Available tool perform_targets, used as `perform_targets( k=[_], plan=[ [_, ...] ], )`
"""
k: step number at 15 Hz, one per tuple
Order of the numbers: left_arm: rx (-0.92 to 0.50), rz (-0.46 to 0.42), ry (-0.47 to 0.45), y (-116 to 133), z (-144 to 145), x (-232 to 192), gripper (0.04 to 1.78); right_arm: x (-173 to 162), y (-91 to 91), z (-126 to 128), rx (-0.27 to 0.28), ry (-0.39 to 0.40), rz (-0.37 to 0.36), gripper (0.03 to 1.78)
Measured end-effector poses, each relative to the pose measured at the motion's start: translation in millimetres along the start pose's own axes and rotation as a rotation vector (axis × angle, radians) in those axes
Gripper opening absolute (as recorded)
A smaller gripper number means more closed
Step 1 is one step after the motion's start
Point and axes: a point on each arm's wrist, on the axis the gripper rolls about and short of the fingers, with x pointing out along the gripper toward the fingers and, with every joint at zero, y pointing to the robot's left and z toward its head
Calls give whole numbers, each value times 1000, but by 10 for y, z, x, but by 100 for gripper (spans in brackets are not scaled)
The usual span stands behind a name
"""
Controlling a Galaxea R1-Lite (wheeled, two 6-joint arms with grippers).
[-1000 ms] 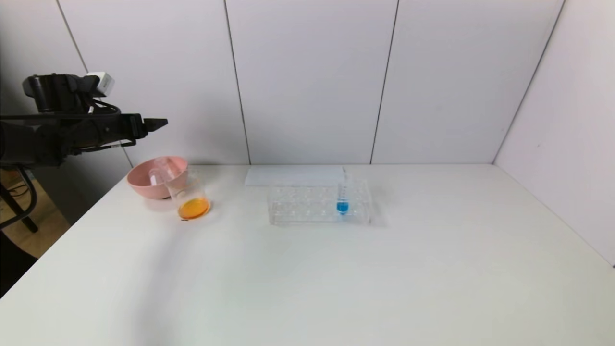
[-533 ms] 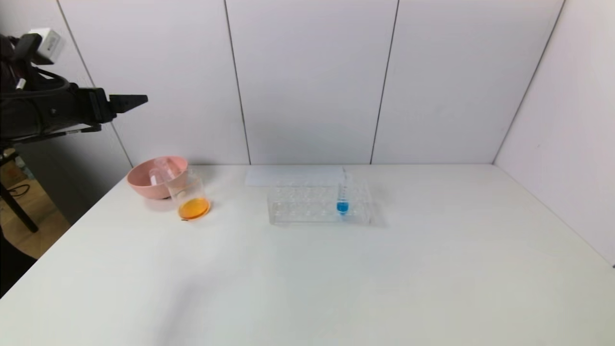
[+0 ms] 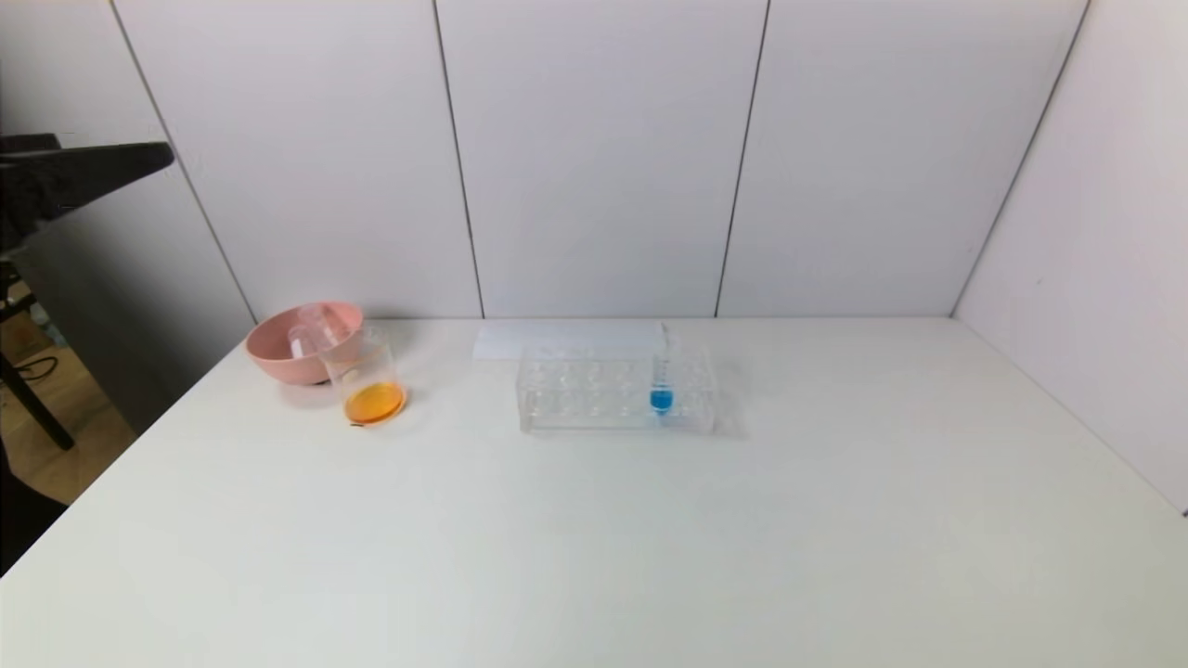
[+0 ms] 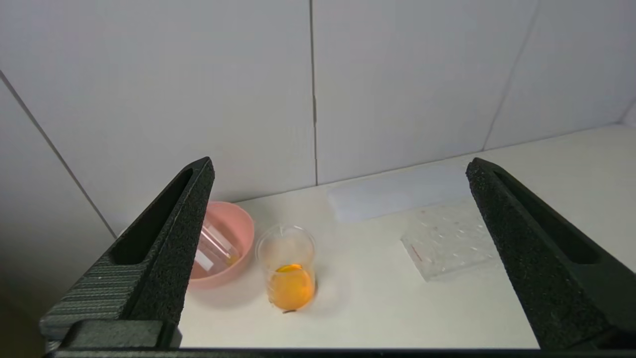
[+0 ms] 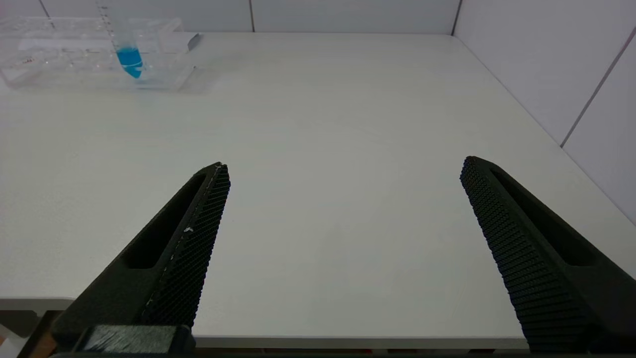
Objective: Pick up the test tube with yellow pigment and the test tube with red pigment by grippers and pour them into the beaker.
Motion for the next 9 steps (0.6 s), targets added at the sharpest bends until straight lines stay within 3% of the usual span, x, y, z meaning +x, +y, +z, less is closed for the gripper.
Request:
perform_targets(
  k=[5, 9],
  plan=[
    [20, -101, -63, -518, 100, -882, 177, 0, 0, -1, 0, 0, 0, 170],
    [53, -184, -171, -785, -65, -1684, 177, 0, 0, -1, 0, 0, 1, 170]
  ],
)
